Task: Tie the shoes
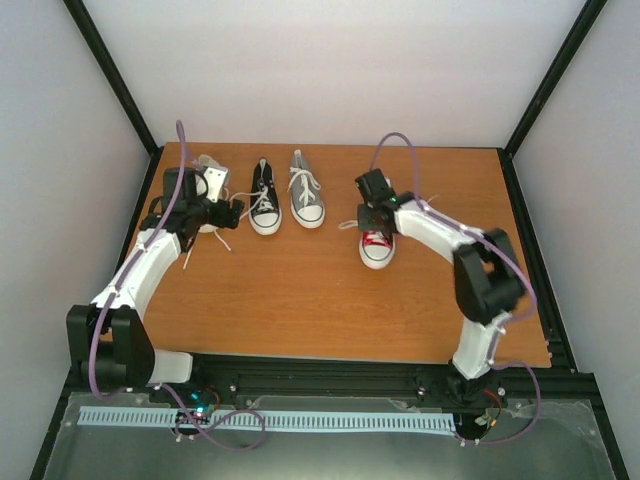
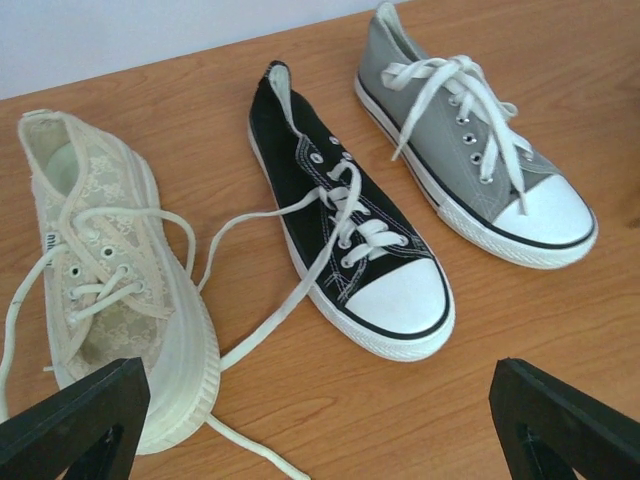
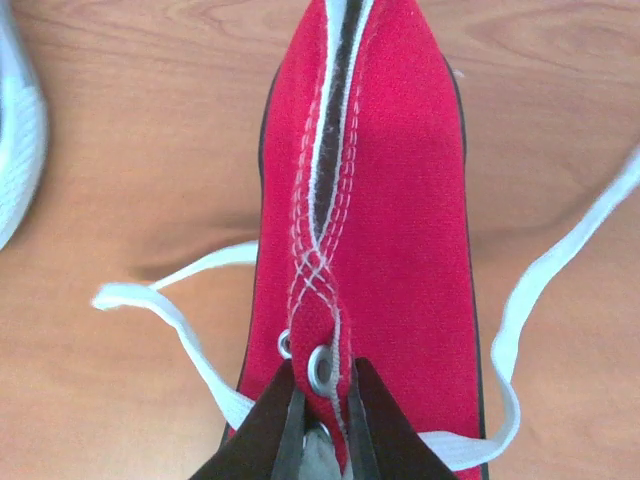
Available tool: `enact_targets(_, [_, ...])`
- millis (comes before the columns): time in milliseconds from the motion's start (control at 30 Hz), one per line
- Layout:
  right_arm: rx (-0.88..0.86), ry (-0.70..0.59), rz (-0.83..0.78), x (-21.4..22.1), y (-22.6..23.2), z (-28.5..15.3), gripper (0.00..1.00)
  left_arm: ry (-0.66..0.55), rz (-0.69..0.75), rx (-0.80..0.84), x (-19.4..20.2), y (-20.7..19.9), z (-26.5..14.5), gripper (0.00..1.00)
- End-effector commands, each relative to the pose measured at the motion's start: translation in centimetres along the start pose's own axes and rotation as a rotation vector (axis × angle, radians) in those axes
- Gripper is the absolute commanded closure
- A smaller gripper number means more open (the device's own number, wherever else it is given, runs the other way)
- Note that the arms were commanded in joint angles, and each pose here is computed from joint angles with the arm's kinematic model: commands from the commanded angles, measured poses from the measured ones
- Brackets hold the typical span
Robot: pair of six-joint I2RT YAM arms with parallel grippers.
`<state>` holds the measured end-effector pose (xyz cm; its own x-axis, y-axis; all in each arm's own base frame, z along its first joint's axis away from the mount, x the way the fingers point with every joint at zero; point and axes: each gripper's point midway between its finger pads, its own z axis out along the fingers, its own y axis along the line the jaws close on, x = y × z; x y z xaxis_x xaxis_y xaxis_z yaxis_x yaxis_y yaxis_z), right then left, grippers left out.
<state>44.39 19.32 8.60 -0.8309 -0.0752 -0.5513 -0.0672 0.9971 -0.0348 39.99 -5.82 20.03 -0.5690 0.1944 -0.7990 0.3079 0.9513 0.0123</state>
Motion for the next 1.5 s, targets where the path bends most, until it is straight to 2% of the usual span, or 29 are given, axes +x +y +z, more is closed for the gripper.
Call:
enact_targets(0, [-0.146,-0.199,0.101,-0.8,0.0,-9.7,0.97,0.02,0.106,0.088,-0.9,-1.7,-1.6,0.06])
enact_targets(100, [-0.209,-0.247,0.126,1.5,-0.8,-14.4,0.97,0.054,0.173,0.216,0.6,-4.2,-2.7,0.1])
enact_targets(200, [-0.266,-0.298,0.152,2.4,-1.7,-18.7,0.97,0.039,0.255,0.409,1.4,-8.7,-4.6,0.1])
enact_targets(400, [-0.406,-0.436,0.203,1.4,-2.7,-26.7,0.97,-0.034,0.315,0.737,-0.1,-17.8,-6.9,0.01])
enact_targets(500, [-0.46,-0.495,0.216,0.4,-2.9,-29.9,0.97,-0.079,0.379,0.863,-0.7,-22.7,-7.1,0.0])
enact_targets(633, [-0.518,-0.535,0.225,-0.3,-2.9,-32.7,0.97,-0.127,0.448,0.943,-0.8,-27.7,-5.6,0.0])
enact_targets(800, [-0.555,-0.551,0.233,-0.4,-2.9,-34.2,0.97,-0.077,0.489,1.053,0.9,-33.0,-3.6,0.0])
enact_targets(1033, [-0.598,-0.566,0.241,-0.4,-2.8,-35.4,0.97,-0.02,0.43,0.99,-0.7,-34.7,2.0,0.0])
enact_targets(1200, [-0.601,-0.579,0.252,-0.1,-3.2,-35.8,0.97,0.015,0.398,1.066,-0.5,-35.8,2.4,0.0])
enact_targets(1233, [-0.599,-0.581,0.256,-0.1,-3.3,-35.9,0.97,0.028,0.39,1.09,-0.2,-36.0,2.2,0.05])
enact_targets(1267, [-0.598,-0.582,0.255,-0.1,-3.4,-35.9,0.97,0.037,0.392,1.115,0.0,-36.2,1.8,0.23])
enact_targets(1300, [-0.595,-0.584,0.255,0.0,-3.4,-35.9,0.97,0.042,0.395,1.126,0.1,-36.2,1.5,0.51])
enact_targets(1333, [-0.581,-0.584,0.254,0.0,-3.6,-35.8,0.97,0.048,0.405,1.133,0.3,-36.1,1.0,0.92])
enact_targets(1367, [-0.558,-0.583,0.257,0.1,-3.9,-35.5,0.97,0.056,0.422,1.135,0.5,-35.9,0.5,0.97])
enact_targets(1467, [-0.444,-0.561,0.276,0.8,-5.6,-33.8,0.97,0.057,0.486,1.087,0.8,-34.2,-1.1,0.99])
